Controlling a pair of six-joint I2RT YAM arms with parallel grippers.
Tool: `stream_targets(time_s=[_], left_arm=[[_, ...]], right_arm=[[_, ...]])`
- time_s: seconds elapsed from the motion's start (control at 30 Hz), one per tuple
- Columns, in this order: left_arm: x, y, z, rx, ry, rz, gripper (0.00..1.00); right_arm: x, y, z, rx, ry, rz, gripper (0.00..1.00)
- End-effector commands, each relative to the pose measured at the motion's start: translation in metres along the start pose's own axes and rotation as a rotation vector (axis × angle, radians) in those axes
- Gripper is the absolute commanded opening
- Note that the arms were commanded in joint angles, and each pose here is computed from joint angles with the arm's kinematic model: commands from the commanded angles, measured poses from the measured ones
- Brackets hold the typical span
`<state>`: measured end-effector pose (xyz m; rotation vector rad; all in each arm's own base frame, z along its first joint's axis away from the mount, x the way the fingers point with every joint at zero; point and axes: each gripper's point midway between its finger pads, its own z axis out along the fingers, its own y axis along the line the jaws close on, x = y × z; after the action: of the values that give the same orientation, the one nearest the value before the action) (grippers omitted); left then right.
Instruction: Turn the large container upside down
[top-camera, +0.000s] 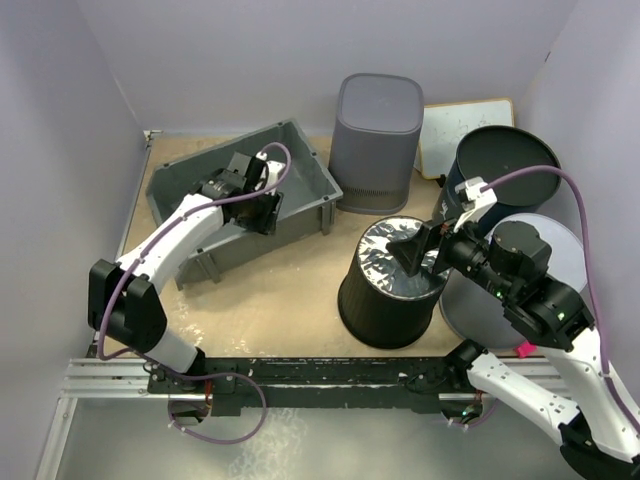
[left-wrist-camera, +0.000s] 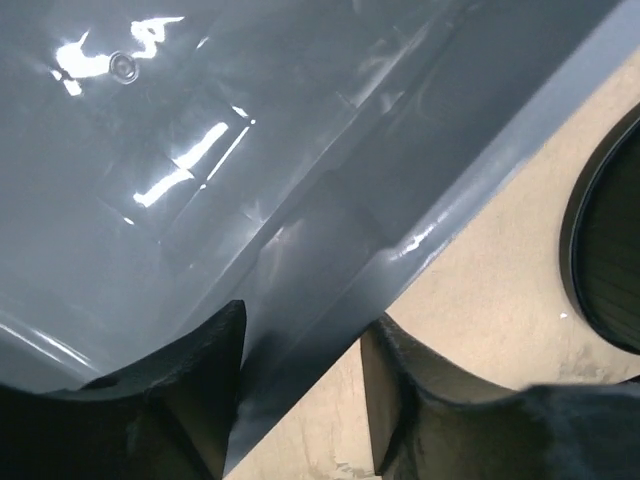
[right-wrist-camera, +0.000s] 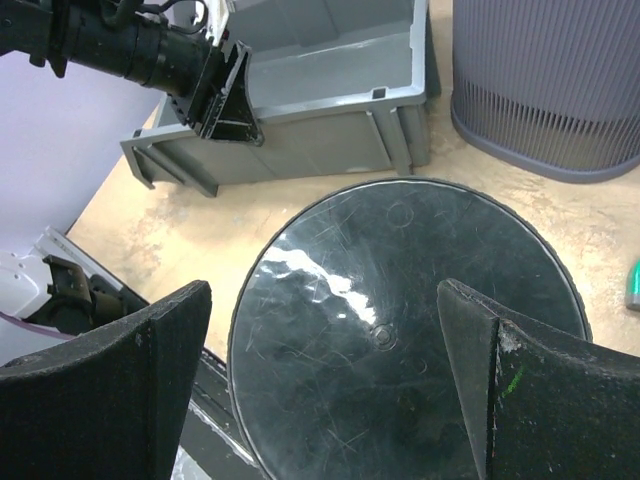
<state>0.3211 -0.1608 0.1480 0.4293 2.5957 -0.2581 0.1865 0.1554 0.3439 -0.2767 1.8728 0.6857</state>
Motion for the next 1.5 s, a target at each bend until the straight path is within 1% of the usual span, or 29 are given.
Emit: stream_targets(time_s=[0.0,0.1,0.5,0.6,0.7,0.77,0.9,0.97,1.13,1.27,1.37,1.47], left_arm=[[0.025,0.001,0.003,-0.004,0.073,-0.049,0.32],[0.011,-0.006,-0.009,0.026,0.035,-0.074,0.0],[-0.088,-0.05,-0.121,0.229,-0.341,-0.209,0.0],[-0.119,-0.067,-0.152,0.33,-0.465,-0.267,0.0],[-0.147,-0.086,-0.183,0.475,-0.599,-0.335,0.0],[-0.16,-0.096,-0.201,0.56,-0.661,-0.364,0.0],[-0.177,-0.103,-0.221,0.626,-0.711,-0.407,0.0],[-0.183,-0.104,-0.235,0.66,-0.756,-0.436,0.0],[-0.187,-0.092,-0.242,0.631,-0.807,-0.492,0.0],[-0.188,-0.097,-0.243,0.738,-0.819,-0.562,0.0],[-0.19,-0.102,-0.257,0.84,-0.851,-0.608,0.0],[-0.192,-0.099,-0.267,0.864,-0.878,-0.638,0.0]], right_arm=[[-0.004,0.001,0.001,-0.002,-0.015,0.012,0.96],[-0.007,0.004,0.005,-0.008,-0.012,0.01,0.96],[-0.01,0.002,0.011,-0.002,-0.03,0.009,0.96],[-0.011,0.003,0.011,-0.007,-0.033,0.009,0.96],[-0.012,0.004,0.011,-0.013,-0.037,0.01,0.96],[-0.012,0.005,0.011,-0.016,-0.038,0.01,0.96],[-0.011,0.006,0.01,-0.023,-0.035,0.015,0.96],[-0.011,0.006,0.01,-0.024,-0.035,0.014,0.96],[-0.009,0.008,0.01,-0.032,-0.03,0.018,0.96],[-0.009,0.008,0.01,-0.035,-0.031,0.017,0.96],[-0.009,0.008,0.01,-0.036,-0.029,0.017,0.96],[-0.008,0.008,0.01,-0.037,-0.027,0.018,0.96]])
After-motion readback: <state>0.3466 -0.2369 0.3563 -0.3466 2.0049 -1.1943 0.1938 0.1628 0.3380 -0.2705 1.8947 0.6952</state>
